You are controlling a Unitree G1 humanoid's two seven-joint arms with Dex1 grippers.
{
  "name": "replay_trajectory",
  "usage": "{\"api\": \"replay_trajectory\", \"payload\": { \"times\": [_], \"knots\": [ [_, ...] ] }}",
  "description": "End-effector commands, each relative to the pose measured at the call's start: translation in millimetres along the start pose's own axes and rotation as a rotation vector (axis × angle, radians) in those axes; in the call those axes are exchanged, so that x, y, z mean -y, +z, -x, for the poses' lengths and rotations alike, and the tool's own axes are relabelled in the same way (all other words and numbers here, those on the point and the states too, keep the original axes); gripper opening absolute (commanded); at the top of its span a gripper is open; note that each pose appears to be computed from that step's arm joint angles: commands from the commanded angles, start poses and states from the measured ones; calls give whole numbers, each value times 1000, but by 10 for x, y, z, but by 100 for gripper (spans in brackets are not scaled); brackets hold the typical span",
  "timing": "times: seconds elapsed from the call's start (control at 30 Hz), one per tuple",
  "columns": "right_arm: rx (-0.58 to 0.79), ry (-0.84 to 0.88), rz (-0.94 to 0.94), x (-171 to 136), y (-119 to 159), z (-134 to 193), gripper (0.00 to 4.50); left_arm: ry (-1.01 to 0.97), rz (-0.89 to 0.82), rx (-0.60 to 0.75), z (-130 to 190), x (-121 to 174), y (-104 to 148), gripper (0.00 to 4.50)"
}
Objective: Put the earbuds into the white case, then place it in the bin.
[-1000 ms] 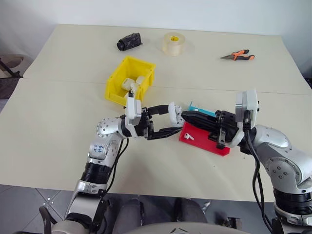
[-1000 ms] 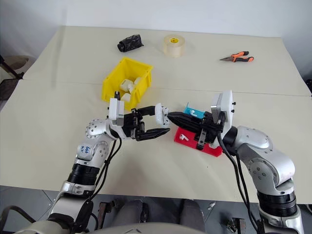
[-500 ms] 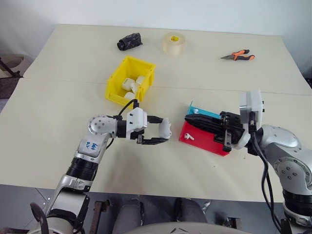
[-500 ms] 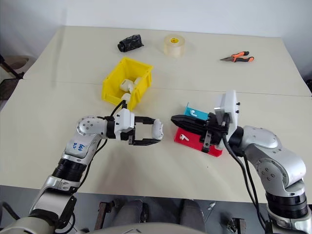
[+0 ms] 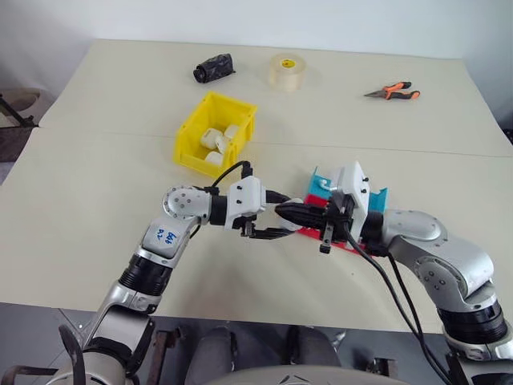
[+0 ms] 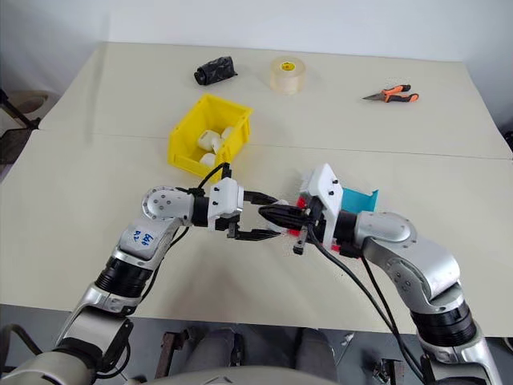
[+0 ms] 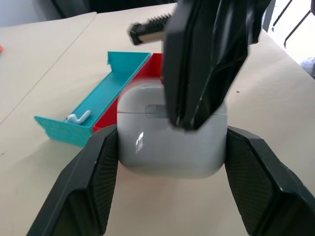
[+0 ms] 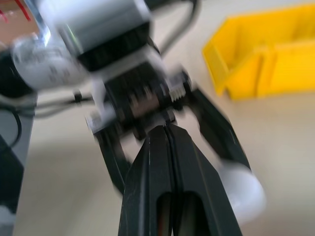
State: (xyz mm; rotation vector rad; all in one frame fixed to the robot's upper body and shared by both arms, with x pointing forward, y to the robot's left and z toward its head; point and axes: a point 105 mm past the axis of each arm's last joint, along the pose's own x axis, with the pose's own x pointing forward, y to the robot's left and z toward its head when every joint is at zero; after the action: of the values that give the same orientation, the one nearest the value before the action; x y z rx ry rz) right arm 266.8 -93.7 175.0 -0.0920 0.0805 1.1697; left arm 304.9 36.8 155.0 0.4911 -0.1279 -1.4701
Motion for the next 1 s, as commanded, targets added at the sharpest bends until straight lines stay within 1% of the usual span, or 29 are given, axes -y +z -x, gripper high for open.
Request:
{"api": "replay_trajectory", "payload": {
  "times": [0.03,0.17,0.27,0.43,0.57,0.6,0.67,0.7,0.73,0.83,0.87,0.93,1.0],
  "knots": [
    [34,-44,47,92,21,281,2,34,-43,76,124,-3,155,280],
    [120,-99,48,153,17,511,2,66,-27,131,297,17,186,280],
    [125,-134,54,189,-22,611,2,126,-19,184,449,7,221,280],
    [123,-146,63,173,-56,648,2,162,10,226,597,63,224,280],
    [139,-152,54,162,-47,659,2,196,39,231,668,111,158,280],
    [156,-162,77,170,-16,674,2,212,47,238,707,117,143,280],
    [168,-164,53,154,0,704,38,279,71,243,819,93,94,280],
    [182,-185,87,166,32,723,58,332,93,248,888,65,69,280],
    [186,-186,80,150,38,734,95,384,114,252,958,40,48,280],
    [214,-229,144,143,100,760,204,576,170,256,1203,-37,-17,280],
    [225,-248,164,150,121,764,233,635,184,259,1282,-58,-31,280],
    [242,-260,164,145,136,754,306,764,233,224,1427,-141,-112,280],
    [242,-259,172,128,128,728,374,886,246,202,1542,-292,-156,280]
  ]
}}
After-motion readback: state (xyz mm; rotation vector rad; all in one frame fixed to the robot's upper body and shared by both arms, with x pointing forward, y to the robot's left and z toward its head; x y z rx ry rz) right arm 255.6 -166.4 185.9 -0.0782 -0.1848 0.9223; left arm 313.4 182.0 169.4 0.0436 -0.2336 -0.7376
